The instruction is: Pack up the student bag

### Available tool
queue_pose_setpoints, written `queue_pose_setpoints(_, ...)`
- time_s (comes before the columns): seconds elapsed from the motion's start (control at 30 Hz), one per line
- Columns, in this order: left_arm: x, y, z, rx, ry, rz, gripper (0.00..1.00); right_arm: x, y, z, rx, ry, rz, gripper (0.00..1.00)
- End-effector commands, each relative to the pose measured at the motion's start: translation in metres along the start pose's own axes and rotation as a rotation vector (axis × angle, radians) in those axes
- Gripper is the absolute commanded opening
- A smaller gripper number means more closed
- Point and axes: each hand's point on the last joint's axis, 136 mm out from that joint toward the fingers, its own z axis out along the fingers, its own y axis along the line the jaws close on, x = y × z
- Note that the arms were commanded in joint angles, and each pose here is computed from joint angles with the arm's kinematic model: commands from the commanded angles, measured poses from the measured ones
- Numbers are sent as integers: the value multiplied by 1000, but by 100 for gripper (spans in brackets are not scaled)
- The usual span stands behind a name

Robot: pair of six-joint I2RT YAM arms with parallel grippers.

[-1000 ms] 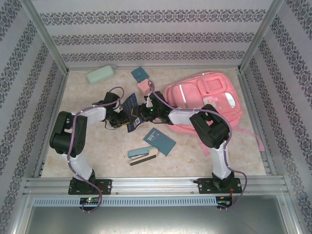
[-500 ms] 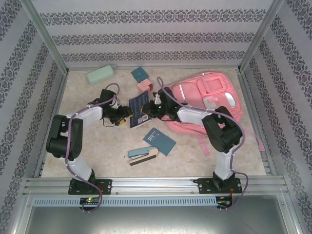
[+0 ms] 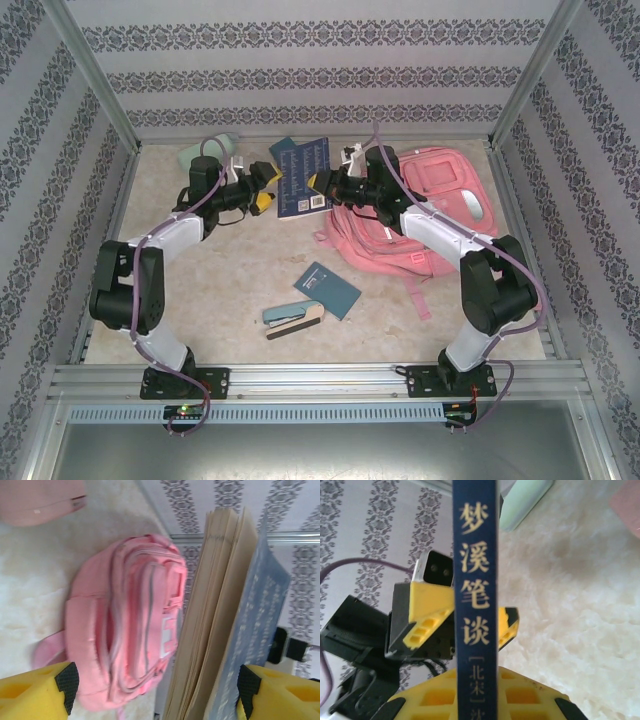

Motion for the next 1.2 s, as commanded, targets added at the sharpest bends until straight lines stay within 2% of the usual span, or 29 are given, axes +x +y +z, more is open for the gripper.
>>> queue_pose_setpoints(0.0,-3,-39,2,149,24,25,83,-7,50,-10,-133,-2,-62,0)
queue_pose_setpoints(0.23,10,-39,9,158,73,20,79,-10,58,-8,-171,-3,-54,0)
queue_pose_setpoints(0.33,16,-49,11,196,90,25,73,-10,60,-6,-178,4,-58,0)
queue_pose_setpoints(0.37,17,-52,11,208,91,23,67,-9,59,-5,-179,9,-56,0)
queue_pose_setpoints(0.6,17,-70,3,263,75,29,4,-6,49,-4,-155,13,-51,0)
queue_pose_setpoints(0.63,17,-71,2,262,71,30,0,-6,46,-5,-148,13,-51,5)
queue_pose_setpoints(0.67,16,-72,1,262,69,31,0,-6,43,-5,-137,13,-50,18)
queue_pose_setpoints(0.73,15,-75,-1,262,65,37,0,-6,31,-9,-90,6,-50,36)
queue_pose_setpoints(0.77,14,-75,-4,259,59,39,0,-7,21,-13,-50,-4,-46,46)
queue_pose_setpoints(0.8,12,-75,-6,254,53,46,0,-9,10,-19,1,-21,-51,49)
queue_pose_setpoints(0.93,8,-68,-17,191,31,74,0,-13,-47,-52,317,-80,-106,50)
queue_pose_setpoints(1.1,10,-58,-32,78,14,137,0,-12,-109,-97,753,-57,-249,50)
queue_pose_setpoints(1.17,11,-56,-35,50,14,154,0,-11,-125,-104,849,-17,-281,51)
